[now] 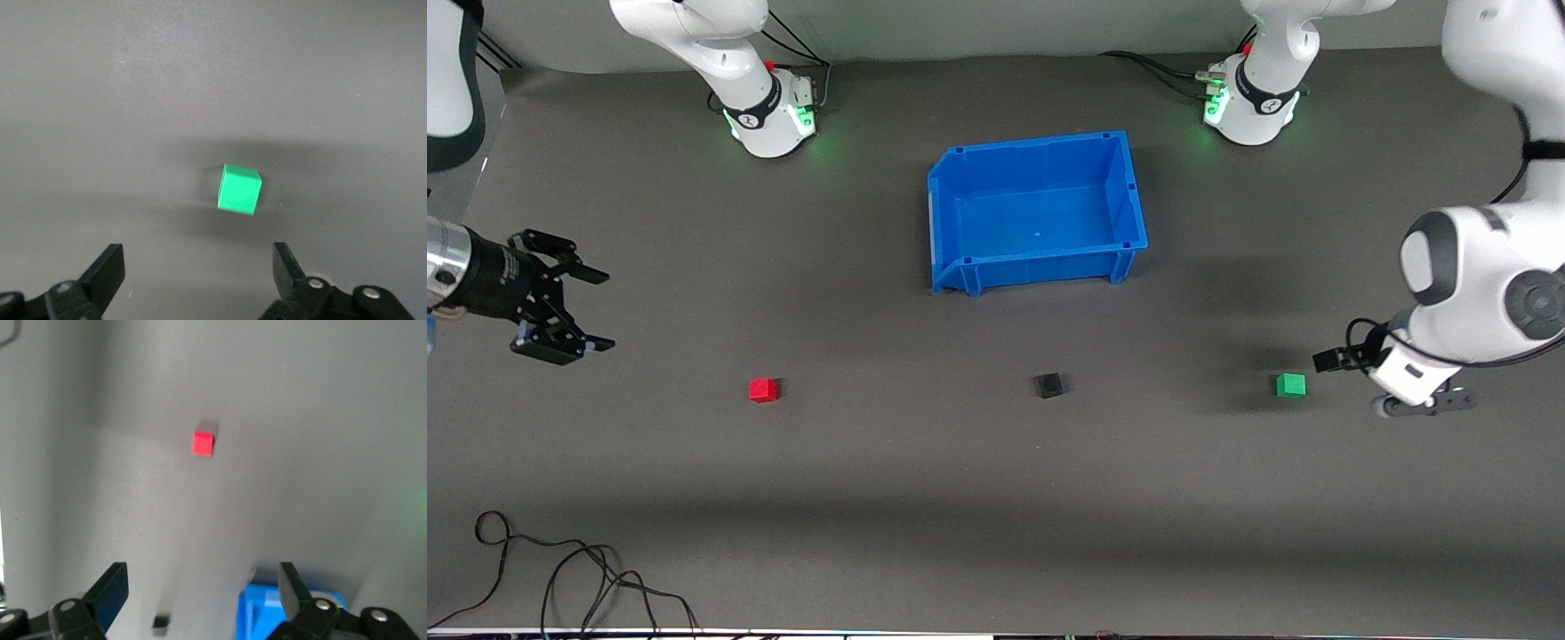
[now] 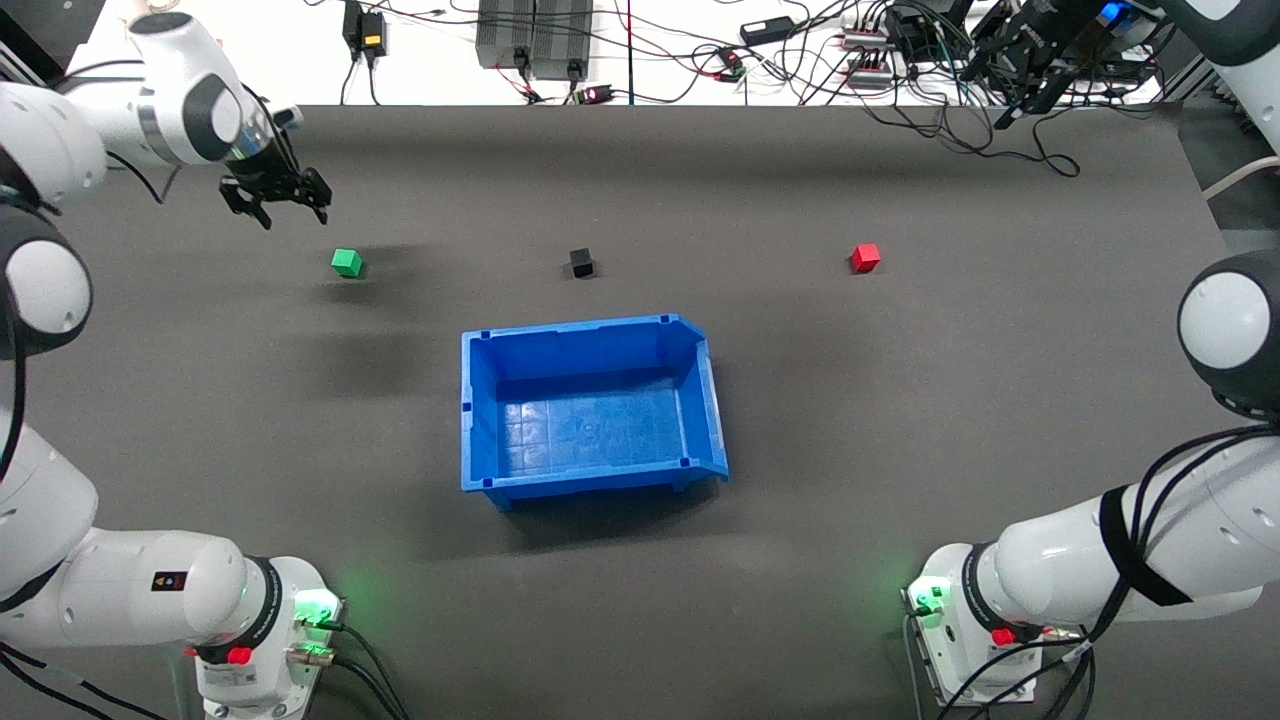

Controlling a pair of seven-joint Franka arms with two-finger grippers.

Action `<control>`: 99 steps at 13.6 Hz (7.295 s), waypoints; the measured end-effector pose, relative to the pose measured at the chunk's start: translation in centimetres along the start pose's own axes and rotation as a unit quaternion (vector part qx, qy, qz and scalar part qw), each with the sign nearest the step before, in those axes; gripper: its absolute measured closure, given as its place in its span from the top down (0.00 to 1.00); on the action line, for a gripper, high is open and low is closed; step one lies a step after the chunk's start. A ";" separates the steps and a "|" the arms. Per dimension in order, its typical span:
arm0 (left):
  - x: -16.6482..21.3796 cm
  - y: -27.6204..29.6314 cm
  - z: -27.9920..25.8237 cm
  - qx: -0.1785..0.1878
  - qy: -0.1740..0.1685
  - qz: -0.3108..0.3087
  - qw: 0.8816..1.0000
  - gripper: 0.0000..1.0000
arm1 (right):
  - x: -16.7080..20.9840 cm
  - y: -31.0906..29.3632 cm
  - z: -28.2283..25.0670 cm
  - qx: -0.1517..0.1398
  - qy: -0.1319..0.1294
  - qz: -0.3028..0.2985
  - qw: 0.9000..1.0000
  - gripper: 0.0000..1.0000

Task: Attach green and red cubes to black cube
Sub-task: 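Reach the right gripper to the red cube while the left gripper reaches the green cube, then close the right gripper on the red cube while the left gripper grasps green, then carry the red cube and green cube toward the black cube, then press the red and green cubes against the black cube's sides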

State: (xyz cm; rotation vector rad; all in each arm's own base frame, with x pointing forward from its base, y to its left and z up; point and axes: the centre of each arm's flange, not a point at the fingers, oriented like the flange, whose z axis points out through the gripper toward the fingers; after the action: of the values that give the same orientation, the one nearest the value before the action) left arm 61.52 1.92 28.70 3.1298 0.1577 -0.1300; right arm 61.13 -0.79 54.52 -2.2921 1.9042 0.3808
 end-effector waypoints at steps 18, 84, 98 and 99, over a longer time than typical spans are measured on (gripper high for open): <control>1.2 3.4 10.6 0.001 -0.010 0.079 0.997 0.74 | 11.7 1.3 32.9 0.068 -0.094 0.037 0.993 1.00; -5.6 36.9 11.5 -0.093 -0.060 -0.733 0.671 0.40 | -33.4 -10.5 48.9 0.134 -0.102 0.024 0.985 0.40; -5.9 37.5 11.4 -0.095 -0.038 -0.766 0.635 0.40 | -34.2 -9.9 50.0 0.118 -0.077 -0.008 0.990 0.40; -5.9 37.6 11.3 -0.096 -0.038 -0.766 0.635 0.40 | -34.2 -9.9 49.9 0.118 -0.077 -0.009 0.990 0.40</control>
State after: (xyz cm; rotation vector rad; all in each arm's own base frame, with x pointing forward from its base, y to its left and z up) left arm 58.52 -36.17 17.92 1.7878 2.4109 -0.1843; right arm 59.76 46.66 15.66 -2.0645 1.7505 0.3034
